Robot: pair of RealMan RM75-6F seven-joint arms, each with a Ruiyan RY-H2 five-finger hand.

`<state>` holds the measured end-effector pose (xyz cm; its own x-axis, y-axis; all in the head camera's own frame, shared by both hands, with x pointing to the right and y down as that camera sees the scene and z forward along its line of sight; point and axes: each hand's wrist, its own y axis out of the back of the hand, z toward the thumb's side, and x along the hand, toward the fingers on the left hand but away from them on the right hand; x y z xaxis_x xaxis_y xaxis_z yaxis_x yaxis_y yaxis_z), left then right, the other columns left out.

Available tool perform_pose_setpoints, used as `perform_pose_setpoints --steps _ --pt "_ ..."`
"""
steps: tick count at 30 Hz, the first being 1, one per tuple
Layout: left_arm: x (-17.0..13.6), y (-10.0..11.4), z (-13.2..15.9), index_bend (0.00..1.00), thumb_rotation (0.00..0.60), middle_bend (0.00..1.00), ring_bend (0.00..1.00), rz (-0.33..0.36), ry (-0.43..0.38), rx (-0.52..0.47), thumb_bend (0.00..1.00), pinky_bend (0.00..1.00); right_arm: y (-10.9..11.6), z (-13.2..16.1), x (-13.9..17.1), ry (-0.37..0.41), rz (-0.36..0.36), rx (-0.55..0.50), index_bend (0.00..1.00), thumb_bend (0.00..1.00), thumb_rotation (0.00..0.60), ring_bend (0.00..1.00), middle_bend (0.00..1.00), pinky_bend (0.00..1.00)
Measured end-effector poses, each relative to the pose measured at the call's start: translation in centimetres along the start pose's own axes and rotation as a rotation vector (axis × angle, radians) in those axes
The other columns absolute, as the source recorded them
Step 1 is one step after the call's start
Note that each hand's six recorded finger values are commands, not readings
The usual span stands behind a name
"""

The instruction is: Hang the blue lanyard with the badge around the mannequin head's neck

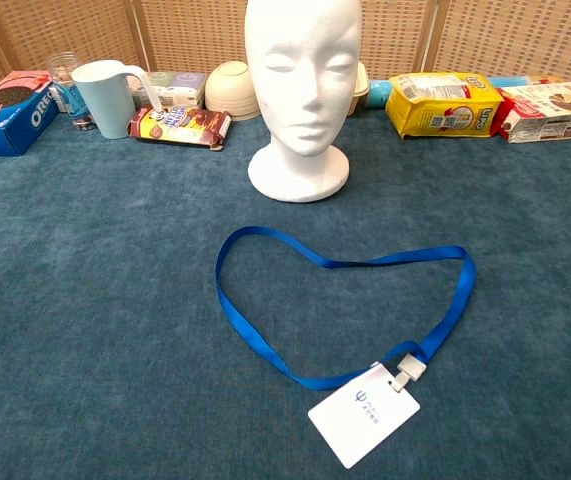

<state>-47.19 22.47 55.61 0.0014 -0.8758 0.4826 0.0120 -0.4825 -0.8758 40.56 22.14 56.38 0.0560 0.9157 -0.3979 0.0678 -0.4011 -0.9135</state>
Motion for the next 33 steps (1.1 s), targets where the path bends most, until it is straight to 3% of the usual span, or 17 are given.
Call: perform_pose_setpoints --steps 15,21,26,33 --pt "0.2 1.1 0.1 0.61 0.213 0.56 0.46 0.042 -0.014 -0.005 0.14 0.27 0.7 0.4 0.3 0.016 -0.021 -0.027 0.53 0.25 0.600 0.64 0.61 0.63" --pt "0.2 1.8 0.4 0.61 0.232 0.56 0.49 0.068 -0.036 -0.001 0.14 0.44 1.2 1.3 0.0 0.047 -0.020 -0.059 0.48 0.25 0.600 0.64 0.61 0.64" --pt "0.0 2.7 0.7 0.61 0.261 0.56 0.51 0.098 -0.059 0.007 0.14 0.52 1.2 2.4 -0.6 0.092 0.007 -0.088 0.38 0.26 0.600 0.70 0.60 0.74" --pt "0.1 3.6 1.0 0.61 0.261 0.56 0.55 0.115 -0.084 0.016 0.14 0.58 0.0 6.4 -3.3 0.256 0.116 -0.092 0.30 0.27 0.600 0.87 0.69 0.88"
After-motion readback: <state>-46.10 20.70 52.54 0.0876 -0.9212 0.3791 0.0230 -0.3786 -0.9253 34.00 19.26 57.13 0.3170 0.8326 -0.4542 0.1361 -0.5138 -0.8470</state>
